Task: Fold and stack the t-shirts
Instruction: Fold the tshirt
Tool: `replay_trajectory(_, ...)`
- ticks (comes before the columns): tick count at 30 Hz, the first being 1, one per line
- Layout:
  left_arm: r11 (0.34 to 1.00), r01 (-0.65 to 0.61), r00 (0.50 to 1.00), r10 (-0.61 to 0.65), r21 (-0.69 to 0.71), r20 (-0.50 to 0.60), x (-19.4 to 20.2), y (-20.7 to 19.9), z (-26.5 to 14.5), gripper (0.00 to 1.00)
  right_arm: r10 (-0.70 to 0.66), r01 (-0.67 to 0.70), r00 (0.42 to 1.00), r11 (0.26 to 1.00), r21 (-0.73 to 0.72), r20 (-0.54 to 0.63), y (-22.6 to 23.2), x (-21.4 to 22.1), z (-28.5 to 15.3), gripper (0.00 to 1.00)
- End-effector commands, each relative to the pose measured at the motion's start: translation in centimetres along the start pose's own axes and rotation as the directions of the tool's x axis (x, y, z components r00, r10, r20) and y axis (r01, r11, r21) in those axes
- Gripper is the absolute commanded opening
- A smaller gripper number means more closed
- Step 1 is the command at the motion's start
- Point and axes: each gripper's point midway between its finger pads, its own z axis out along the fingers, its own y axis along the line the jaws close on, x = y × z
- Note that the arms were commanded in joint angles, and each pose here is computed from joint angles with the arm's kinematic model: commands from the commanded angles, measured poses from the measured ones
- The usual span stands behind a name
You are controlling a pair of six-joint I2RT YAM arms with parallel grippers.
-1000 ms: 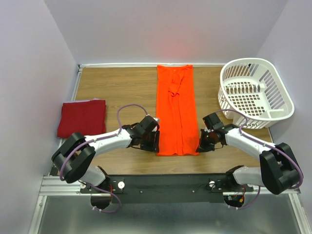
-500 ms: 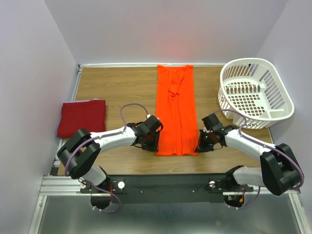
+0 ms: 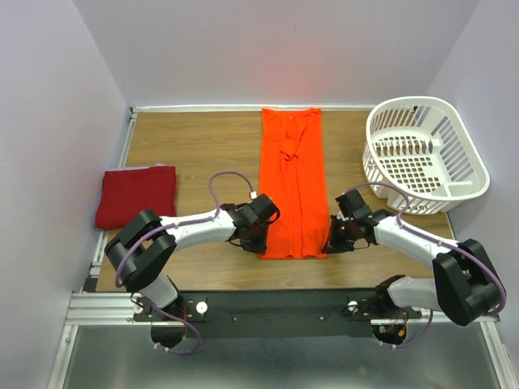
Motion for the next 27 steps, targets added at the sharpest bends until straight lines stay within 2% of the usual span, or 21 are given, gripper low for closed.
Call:
replay_trajectory(1,0.993,0.003,0.999,-0.008,-0.115,-0.048,1.8,2.5,0.9,0.29,-0.006,0.007,1.000,0.998,0.057,-0.026,-1.8,1.4,0.6,0.00)
replay_trajectory(6,0.991,0.009,0.998,-0.018,-0.135,-0.066,3.0,3.4,0.5,0.00,0.006,-0.005,0.999,1.000,0.020,-0.045,-1.1,2.3,0.3,0.01)
replay_trajectory(12,0.994,0.000,0.995,-0.011,-0.111,-0.099,6.6,3.6,-2.2,0.00,-0.005,0.003,0.993,1.000,-0.015,-0.114,0.1,5.8,-0.4,0.00)
replay_trajectory(13,0.997,0.009,0.992,-0.019,-0.083,-0.124,7.6,3.2,-2.6,0.00,-0.043,0.043,0.988,0.999,-0.007,-0.147,0.3,7.3,-0.7,0.00)
replay_trajectory(18,0.999,0.026,0.987,-0.019,0.043,-0.159,10.7,1.0,-4.5,0.00,-0.062,0.058,0.980,0.998,-0.029,-0.188,1.2,10.0,-2.0,0.00)
replay_trajectory(20,0.993,0.035,0.993,-0.022,0.114,-0.113,9.7,-0.4,-5.1,0.00,-0.082,0.080,0.987,0.997,-0.019,-0.141,1.7,8.8,-2.7,0.00)
replay_trajectory(22,0.988,0.041,0.997,-0.031,0.149,-0.067,8.2,-0.9,-5.4,0.00,-0.102,0.104,0.994,0.993,0.049,-0.043,1.6,6.3,-3.1,0.00)
replay_trajectory(24,0.985,0.035,0.999,-0.037,0.169,0.008,4.9,-0.8,-5.2,0.00,-0.139,0.134,0.989,0.985,0.106,0.042,2.5,3.4,-3.7,0.00)
replay_trajectory(27,0.986,0.035,0.991,-0.056,0.164,0.125,-0.3,0.2,-5.4,0.00,-0.169,0.153,0.982,0.973,0.171,0.086,2.7,0.1,-3.6,0.00)
